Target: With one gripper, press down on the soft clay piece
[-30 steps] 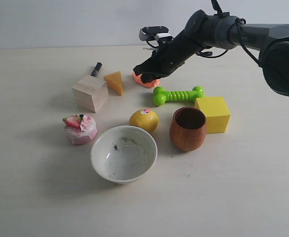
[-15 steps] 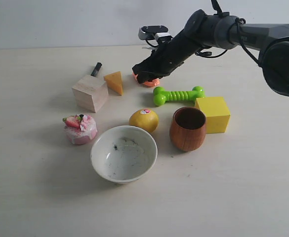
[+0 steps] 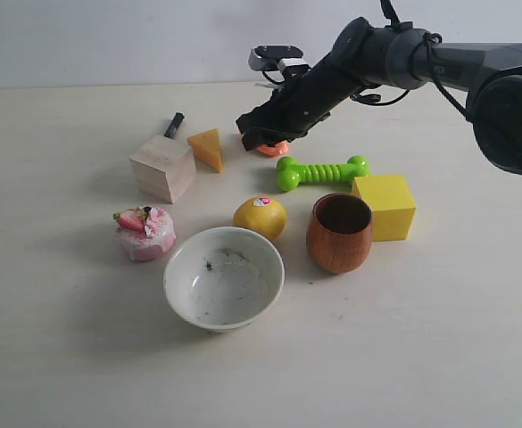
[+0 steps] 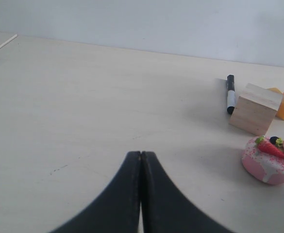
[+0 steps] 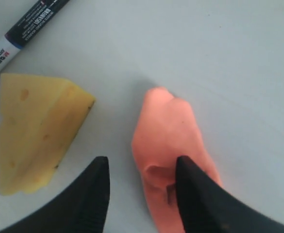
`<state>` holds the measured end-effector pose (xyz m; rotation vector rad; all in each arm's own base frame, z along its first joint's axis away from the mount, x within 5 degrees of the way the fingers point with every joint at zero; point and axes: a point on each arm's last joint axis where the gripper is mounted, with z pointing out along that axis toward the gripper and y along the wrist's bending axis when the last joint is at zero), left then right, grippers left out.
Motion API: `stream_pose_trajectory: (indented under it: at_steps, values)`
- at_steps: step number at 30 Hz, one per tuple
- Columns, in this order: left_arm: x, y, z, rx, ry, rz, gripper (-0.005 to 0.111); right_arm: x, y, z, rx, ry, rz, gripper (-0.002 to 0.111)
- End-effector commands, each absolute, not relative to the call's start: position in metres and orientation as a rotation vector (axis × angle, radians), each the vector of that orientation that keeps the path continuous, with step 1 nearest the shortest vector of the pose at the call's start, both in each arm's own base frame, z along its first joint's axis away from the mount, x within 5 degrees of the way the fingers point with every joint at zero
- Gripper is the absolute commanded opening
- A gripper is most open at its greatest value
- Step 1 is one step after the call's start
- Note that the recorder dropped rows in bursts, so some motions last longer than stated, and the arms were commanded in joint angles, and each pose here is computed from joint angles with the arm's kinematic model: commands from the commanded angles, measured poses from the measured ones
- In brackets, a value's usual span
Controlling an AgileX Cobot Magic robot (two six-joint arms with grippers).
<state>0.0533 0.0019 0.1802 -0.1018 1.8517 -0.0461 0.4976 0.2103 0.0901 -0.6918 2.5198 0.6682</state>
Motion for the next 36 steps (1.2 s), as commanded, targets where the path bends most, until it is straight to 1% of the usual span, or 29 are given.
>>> stream_pose_trajectory:
  at_steps: [1, 5, 8, 17, 24, 25, 26, 27, 30, 36]
  values:
    - [0.053, 0.002, 0.181, -0.108, 1.84, -0.052, 0.0, 0.499, 0.208, 0.09, -0.644, 2.526, 0.657, 0.048]
    - [0.053, 0.002, 0.181, -0.108, 1.84, -0.052, 0.0, 0.499, 0.207, 0.089, -0.603, 2.557, 0.662, 0.054]
    - [0.053, 0.002, 0.181, -0.108, 1.84, -0.052, 0.0, 0.498, 0.206, 0.091, -0.63, 2.56, 0.638, 0.054]
    - [0.053, 0.002, 0.181, -0.108, 1.84, -0.052, 0.0, 0.5, 0.207, 0.127, -0.616, 2.485, 0.644, 0.054]
    - [0.053, 0.002, 0.181, -0.108, 1.84, -0.052, 0.0, 0.498, 0.208, 0.13, -0.625, 2.496, 0.664, 0.052]
    - [0.053, 0.002, 0.181, -0.108, 1.84, -0.052, 0.0, 0.497, 0.208, 0.13, -0.632, 2.502, 0.669, 0.05]
    - [0.053, 0.002, 0.181, -0.108, 1.84, -0.052, 0.0, 0.495, 0.208, 0.13, -0.642, 2.512, 0.674, 0.044]
    - [0.053, 0.002, 0.181, -0.108, 1.84, -0.052, 0.0, 0.493, 0.207, 0.132, -0.668, 2.524, 0.667, 0.035]
    - [0.053, 0.002, 0.181, -0.108, 1.84, -0.052, 0.0, 0.49, 0.204, 0.132, -0.746, 2.558, 0.618, 0.001]
    - [0.053, 0.002, 0.181, -0.108, 1.84, -0.052, 0.0, 0.486, 0.202, 0.14, -0.71, 2.593, 0.628, 0.0]
